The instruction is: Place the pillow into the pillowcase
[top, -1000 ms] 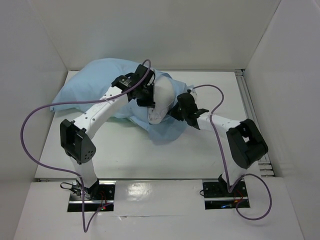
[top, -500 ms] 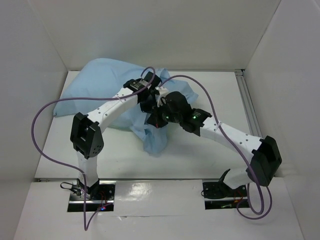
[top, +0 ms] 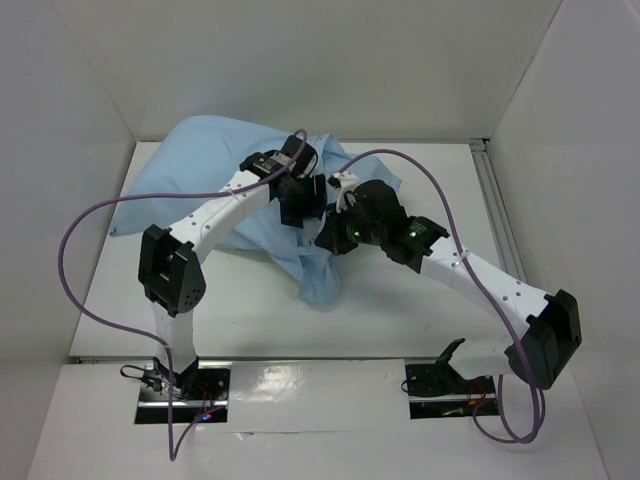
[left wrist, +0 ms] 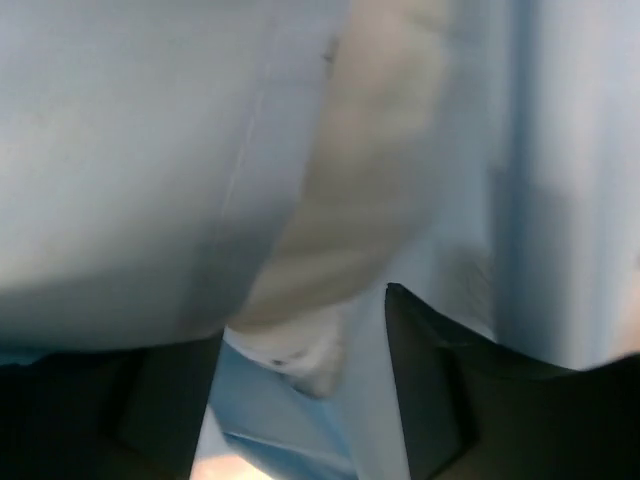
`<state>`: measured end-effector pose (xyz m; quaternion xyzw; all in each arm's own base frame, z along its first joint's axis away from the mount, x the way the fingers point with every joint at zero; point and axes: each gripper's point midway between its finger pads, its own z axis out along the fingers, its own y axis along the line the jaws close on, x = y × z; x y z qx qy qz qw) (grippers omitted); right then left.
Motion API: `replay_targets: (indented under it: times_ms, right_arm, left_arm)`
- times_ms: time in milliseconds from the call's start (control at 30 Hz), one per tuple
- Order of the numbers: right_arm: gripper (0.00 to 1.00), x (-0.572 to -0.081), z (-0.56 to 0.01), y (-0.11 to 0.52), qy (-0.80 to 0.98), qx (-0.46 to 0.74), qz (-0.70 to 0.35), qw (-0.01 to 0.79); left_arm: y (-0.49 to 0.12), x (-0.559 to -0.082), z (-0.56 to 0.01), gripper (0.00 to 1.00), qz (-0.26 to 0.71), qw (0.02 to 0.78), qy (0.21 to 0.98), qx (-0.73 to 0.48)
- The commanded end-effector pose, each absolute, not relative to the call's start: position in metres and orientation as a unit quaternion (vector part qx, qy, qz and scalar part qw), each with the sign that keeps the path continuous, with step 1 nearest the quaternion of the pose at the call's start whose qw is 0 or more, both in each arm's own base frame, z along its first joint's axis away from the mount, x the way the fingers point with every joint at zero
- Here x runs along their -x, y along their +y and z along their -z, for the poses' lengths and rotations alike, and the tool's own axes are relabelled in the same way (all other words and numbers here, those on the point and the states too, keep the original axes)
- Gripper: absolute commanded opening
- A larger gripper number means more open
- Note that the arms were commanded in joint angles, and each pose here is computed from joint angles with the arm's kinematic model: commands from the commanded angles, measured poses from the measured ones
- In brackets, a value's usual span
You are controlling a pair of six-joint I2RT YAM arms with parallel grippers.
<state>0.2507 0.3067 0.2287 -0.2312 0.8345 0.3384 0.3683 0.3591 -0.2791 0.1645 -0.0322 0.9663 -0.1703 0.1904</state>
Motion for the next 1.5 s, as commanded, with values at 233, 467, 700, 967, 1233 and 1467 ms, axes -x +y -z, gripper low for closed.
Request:
replay_targets:
  times_ms: [233, 467, 700, 967, 1233, 1467]
  right_arm:
    - [0.00, -0.251, -0.276, 0.310, 0.792, 0.235, -0.384, 0.411]
    - [0.00, -0.282, -0.282, 0.339, 0.776, 0.247, -0.390, 0.429]
    - [0.60, -0.272, -0.375, 0.397, 0.750, 0.331, -0.368, 0.437]
    - [0.00, -0.332, -0.322, 0.283, 0.844, 0.120, -0.264, 0.452]
    - [0.48, -0.334, -0.254, 0.277, 0.895, 0.082, -0.240, 0.367]
    - [0.82, -0.343, -0.238, 0.299, 0.901, 0.066, -0.261, 0.339]
  left_arm:
    - [-0.264, -0.348, -0.310, 0.34, 0.319, 0.317, 0.892, -0.047]
    - [-0.222, -0.348, -0.312, 0.47, 0.282, 0.348, 0.894, 0.011]
    - [-0.198, -0.345, -0.317, 0.47, 0.276, 0.370, 0.886, 0.033]
    - [-0.179, -0.346, -0.297, 0.47, 0.260, 0.359, 0.895, 0.056]
    - [-0.180, -0.333, -0.268, 0.61, 0.276, 0.324, 0.904, 0.035]
    - [-0.203, -0.305, -0.221, 0.83, 0.269, 0.263, 0.927, -0.001]
